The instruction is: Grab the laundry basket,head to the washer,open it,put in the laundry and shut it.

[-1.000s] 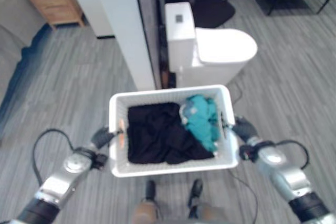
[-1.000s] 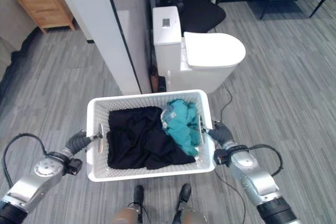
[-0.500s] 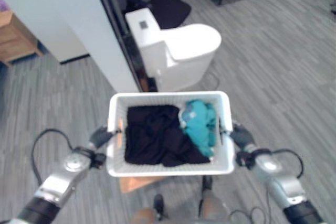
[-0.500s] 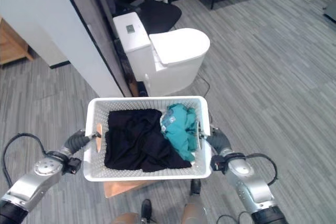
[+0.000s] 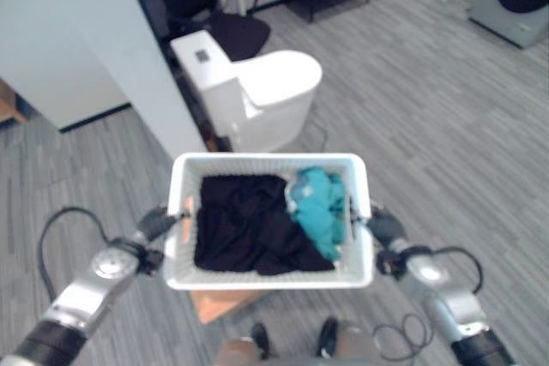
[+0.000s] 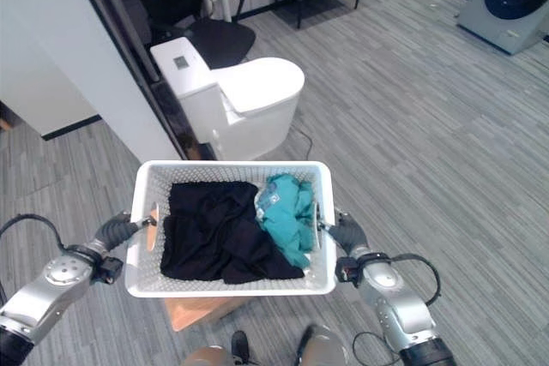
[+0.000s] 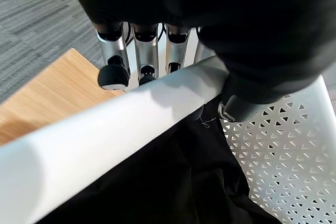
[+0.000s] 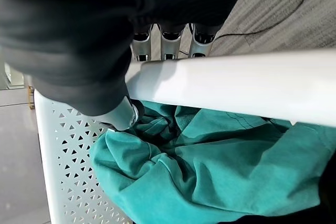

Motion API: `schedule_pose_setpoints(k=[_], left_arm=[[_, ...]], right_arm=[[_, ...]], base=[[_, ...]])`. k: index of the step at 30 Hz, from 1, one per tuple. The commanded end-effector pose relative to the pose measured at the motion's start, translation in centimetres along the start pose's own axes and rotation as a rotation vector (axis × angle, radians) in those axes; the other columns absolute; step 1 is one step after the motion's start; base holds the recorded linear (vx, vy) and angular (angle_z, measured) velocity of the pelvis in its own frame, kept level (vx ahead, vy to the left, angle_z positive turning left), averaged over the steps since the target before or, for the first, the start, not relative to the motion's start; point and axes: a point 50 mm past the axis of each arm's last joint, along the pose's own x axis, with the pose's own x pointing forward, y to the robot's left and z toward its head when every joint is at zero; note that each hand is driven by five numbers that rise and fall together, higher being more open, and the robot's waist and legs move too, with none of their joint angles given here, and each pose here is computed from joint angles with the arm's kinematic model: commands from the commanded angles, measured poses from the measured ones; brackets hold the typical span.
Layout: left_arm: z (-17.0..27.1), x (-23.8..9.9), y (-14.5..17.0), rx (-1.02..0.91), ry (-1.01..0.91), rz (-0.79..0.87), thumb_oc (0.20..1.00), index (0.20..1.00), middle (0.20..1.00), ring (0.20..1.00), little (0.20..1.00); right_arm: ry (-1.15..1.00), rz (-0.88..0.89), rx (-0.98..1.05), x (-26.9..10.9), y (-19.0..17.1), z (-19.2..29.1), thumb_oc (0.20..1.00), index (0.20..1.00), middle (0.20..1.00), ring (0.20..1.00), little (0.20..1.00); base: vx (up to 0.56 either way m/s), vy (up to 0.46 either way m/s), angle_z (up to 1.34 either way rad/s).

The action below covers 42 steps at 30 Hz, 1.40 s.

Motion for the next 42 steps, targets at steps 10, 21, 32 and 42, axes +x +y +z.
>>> schedule_pose_setpoints(k=[10,21,32,42], left_arm=[[10.3,0.9,-4.1,-0.128,-0.502,-0.22,0.2,0.2,0.2,0.2,0.2],[9.4,2.0,-5.7,-0.218,-0.463,-0.232,0.2,0.2,0.2,0.2,0.2],[9.4,2.8,-8.0,-0.227,-0.444,-0.283,0.2,0.2,0.2,0.2,0.2],[9.9,2.8,-7.1,-0.187,-0.457,-0.253,0.2,0.2,0.2,0.2,0.2]], right_arm=[[-0.22,0.403,0.122,0.9,7.7,4.1,0.2,0.2,0.2,0.2,0.2],[-0.241,0.306,0.112,0.7,5.6,4.3,0.2,0.2,0.2,0.2,0.2],[-0.229,0.276,0.161,0.3,5.1,3.9,0.2,0.2,0.2,0.2,0.2],[-0.237,0.287,0.222,0.4,6.1,3.7,0.2,0.2,0.2,0.2,0.2]], base=[[-0.15,-0.241,-0.49],[-0.15,-0.299,-0.09],[-0.06,-0.038,-0.04],[0.14,0.072,-0.18]])
